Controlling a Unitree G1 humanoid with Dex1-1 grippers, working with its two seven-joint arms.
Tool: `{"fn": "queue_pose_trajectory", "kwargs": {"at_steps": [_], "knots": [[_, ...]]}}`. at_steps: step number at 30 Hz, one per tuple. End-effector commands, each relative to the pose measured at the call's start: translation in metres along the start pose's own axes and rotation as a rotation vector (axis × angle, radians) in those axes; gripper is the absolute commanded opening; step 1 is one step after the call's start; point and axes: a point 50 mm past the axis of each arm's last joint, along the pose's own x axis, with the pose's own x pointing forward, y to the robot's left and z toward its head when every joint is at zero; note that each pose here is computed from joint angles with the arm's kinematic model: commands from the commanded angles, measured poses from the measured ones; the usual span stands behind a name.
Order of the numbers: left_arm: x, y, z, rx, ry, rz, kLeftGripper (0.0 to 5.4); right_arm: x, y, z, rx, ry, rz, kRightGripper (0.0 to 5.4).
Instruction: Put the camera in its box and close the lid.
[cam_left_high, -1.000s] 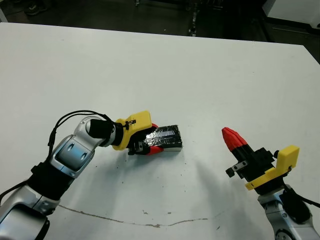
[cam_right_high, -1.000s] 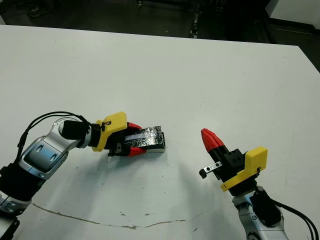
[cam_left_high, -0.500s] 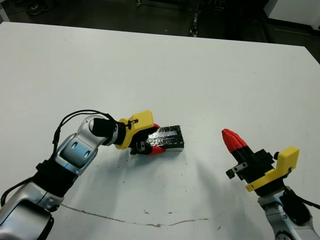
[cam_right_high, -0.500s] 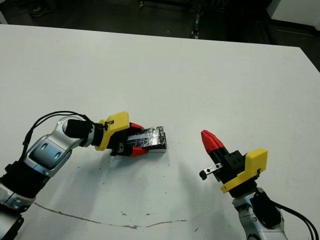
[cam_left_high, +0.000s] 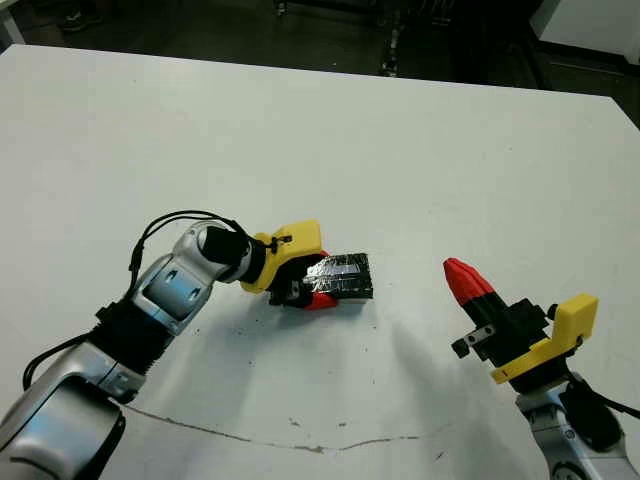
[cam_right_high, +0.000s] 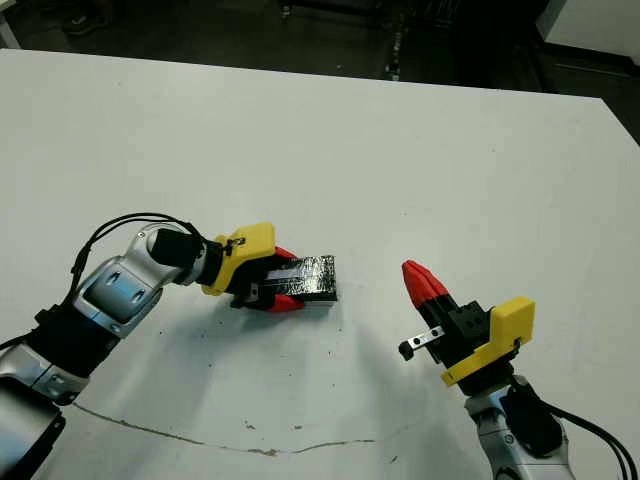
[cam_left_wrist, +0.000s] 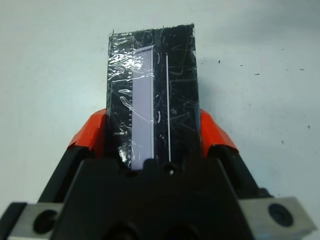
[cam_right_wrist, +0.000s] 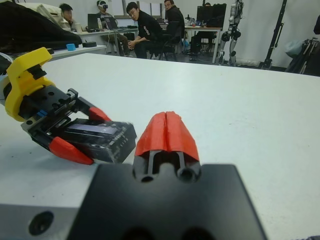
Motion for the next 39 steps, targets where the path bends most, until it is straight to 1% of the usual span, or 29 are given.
{"fn": "queue_pose_trajectory", "kwargs": {"at_steps": [1, 9, 12, 17, 24, 27, 32, 38, 39], "knots": [[0.043, -0.038, -0.002, -0.021, 0.007, -0.153, 4.15, -0.002, -0.002, 0.001, -0.013, 0.011, -0.001, 0.00], [0.042, -0.041, -0.006, -0.117, 0.011, -0.147, 5.05, -0.002, -0.002, 0.000, -0.001, 0.011, 0.002, 0.00], [0.040, -0.041, -0.006, -0.131, -0.001, -0.156, 5.38, -0.002, -0.002, 0.000, 0.005, 0.013, 0.003, 0.00], [0.039, -0.041, -0.009, -0.151, -0.029, -0.168, 5.39, -0.002, -0.002, 0.000, -0.004, 0.012, 0.005, 0.00], [0.029, -0.039, -0.016, -0.129, -0.050, -0.144, 5.39, -0.002, -0.001, 0.000, -0.005, 0.012, 0.004, 0.00], [0.019, -0.038, -0.021, -0.126, -0.043, -0.135, 5.39, -0.002, -0.001, 0.000, -0.011, 0.006, 0.007, 0.00], [-0.003, -0.037, -0.032, -0.149, -0.014, -0.082, 5.39, -0.001, 0.000, 0.000, -0.011, 0.014, -0.005, 0.00], [-0.043, -0.032, -0.044, -0.130, 0.033, 0.039, 5.39, -0.001, -0.001, 0.000, -0.013, 0.008, -0.001, 0.00], [-0.051, -0.031, -0.047, -0.139, 0.045, 0.064, 5.39, -0.001, -0.001, 0.000, -0.012, 0.006, 0.000, 0.00]]}}
